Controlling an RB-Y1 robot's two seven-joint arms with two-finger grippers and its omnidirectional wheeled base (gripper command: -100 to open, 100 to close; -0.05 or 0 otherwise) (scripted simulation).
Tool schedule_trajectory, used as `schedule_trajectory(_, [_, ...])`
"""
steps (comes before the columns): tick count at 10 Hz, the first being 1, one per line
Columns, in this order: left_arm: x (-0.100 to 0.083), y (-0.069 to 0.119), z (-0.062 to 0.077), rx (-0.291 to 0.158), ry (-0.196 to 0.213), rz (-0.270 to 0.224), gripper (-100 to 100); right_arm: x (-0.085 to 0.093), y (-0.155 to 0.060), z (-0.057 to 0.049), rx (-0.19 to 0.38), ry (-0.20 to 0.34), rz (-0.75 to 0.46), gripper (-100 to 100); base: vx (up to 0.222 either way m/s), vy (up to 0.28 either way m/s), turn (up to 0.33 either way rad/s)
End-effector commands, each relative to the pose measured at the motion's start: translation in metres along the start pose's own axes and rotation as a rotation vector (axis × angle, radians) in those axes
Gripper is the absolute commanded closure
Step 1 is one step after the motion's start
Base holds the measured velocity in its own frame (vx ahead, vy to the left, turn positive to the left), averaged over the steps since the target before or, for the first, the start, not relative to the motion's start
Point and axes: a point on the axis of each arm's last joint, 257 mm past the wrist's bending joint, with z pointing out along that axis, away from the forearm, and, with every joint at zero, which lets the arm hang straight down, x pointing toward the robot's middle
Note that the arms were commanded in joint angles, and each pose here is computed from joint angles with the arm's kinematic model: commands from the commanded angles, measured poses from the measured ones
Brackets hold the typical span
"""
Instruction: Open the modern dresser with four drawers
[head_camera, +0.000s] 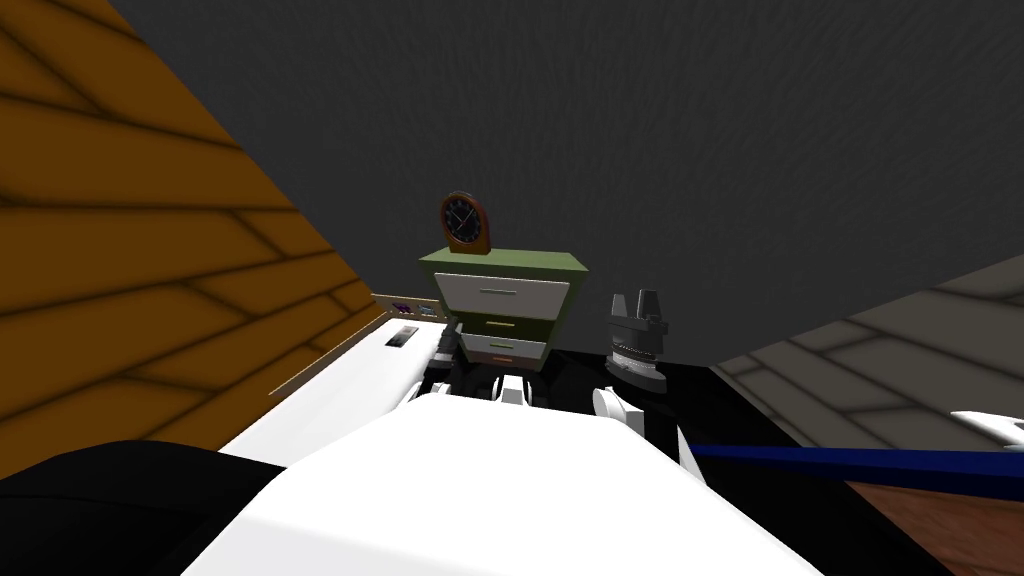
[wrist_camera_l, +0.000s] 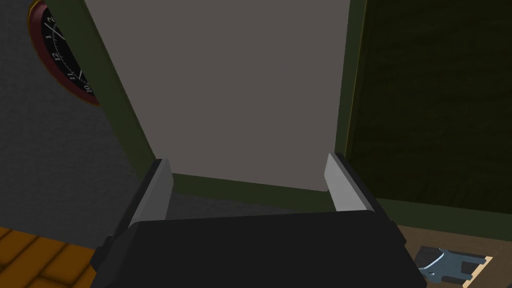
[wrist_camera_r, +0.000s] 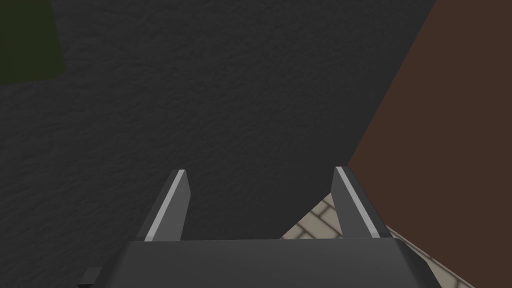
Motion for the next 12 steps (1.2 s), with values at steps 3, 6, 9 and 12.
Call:
schedule_trajectory(3, [0.006,0.035,-0.015,-0.066,0.011,0.006,-100,0.000,0.000,0.000,0.000,0.000,0.000,0,0.042,-0.013,-0.018])
schedule_trajectory(6, [0.010,0.055,-0.026,-0.107,0.016,0.007,-100,0.000,0.000,0.000,0.000,0.000,0.000,0,0.042,-0.021,-0.021])
schedule_trajectory(9, [0.017,0.075,-0.037,-0.145,0.020,0.003,-100,0.000,0.000,0.000,0.000,0.000,0.000,0,0.042,-0.018,-0.021])
schedule_trajectory(12, [0.025,0.090,-0.046,-0.177,0.021,-0.007,-100,0.000,0.000,0.000,0.000,0.000,0.000,0,0.034,-0.013,-0.019])
